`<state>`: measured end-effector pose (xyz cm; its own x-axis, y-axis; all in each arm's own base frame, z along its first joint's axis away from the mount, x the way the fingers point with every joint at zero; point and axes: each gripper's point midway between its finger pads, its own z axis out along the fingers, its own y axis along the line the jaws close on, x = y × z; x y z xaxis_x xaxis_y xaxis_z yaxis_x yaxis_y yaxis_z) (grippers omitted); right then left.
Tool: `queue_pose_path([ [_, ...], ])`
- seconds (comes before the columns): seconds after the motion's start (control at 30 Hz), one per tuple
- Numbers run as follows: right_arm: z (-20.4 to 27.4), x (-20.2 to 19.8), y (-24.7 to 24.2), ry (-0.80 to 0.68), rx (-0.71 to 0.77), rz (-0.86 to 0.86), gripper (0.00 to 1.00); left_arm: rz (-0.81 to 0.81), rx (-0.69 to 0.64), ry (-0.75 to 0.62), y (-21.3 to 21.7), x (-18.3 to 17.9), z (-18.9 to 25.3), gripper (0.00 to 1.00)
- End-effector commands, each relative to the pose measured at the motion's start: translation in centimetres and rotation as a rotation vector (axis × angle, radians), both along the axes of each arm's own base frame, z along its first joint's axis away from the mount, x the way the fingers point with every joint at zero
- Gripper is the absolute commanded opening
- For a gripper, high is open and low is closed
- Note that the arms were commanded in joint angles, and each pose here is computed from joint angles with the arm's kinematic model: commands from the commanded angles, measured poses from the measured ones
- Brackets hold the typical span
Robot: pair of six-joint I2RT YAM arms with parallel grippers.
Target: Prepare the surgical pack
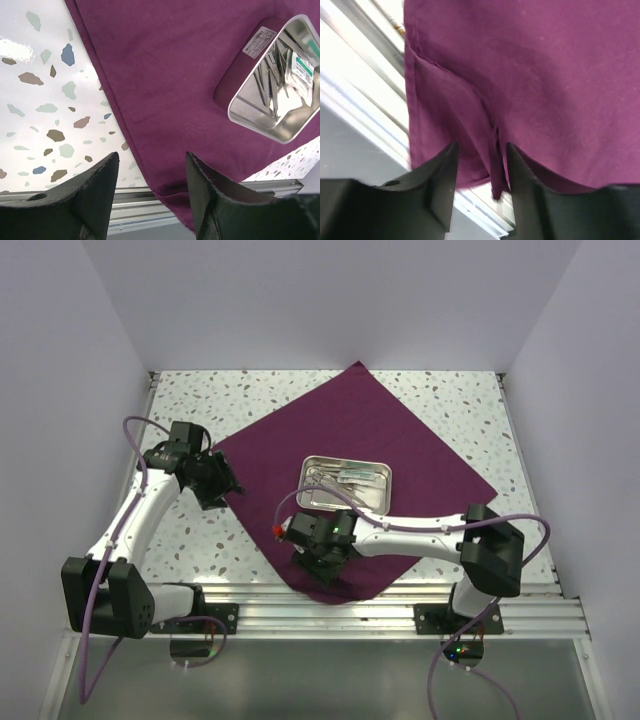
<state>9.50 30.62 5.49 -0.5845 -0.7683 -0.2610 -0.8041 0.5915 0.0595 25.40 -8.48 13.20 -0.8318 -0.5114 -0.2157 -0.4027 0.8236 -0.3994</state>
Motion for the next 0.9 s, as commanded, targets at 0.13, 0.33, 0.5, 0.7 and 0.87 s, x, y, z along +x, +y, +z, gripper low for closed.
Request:
queue_pose_path([
  [0.13, 3.3, -2.1, 1.9, 0.093, 0.171, 0.057, 0.63, -0.024, -0.038, -0.070, -0.6, 1.3, 1.2, 0.59],
  [0.33, 2.9, -4.2, 2.0, 0.186, 0.204, 0.127, 0.75, -0.024, -0.051, -0.064, -0.8, 1.2, 0.9, 0.59],
  [0.5, 1.4, -5.1, 1.6, 0.182, 0.160, 0.156, 0.78, -0.020, -0.062, -0.057, -0.9, 1.1, 0.6, 0.59],
  [0.7, -0.9, -4.9, 1.0, 0.080, 0.032, 0.126, 0.70, -0.016, -0.067, -0.050, -1.0, 0.7, 0.3, 0.59],
  [0.87, -1.1, -3.7, 0.9, 0.004, -0.004, 0.015, 0.57, -0.012, -0.069, -0.047, -1.0, 0.3, 0.1, 0.59],
])
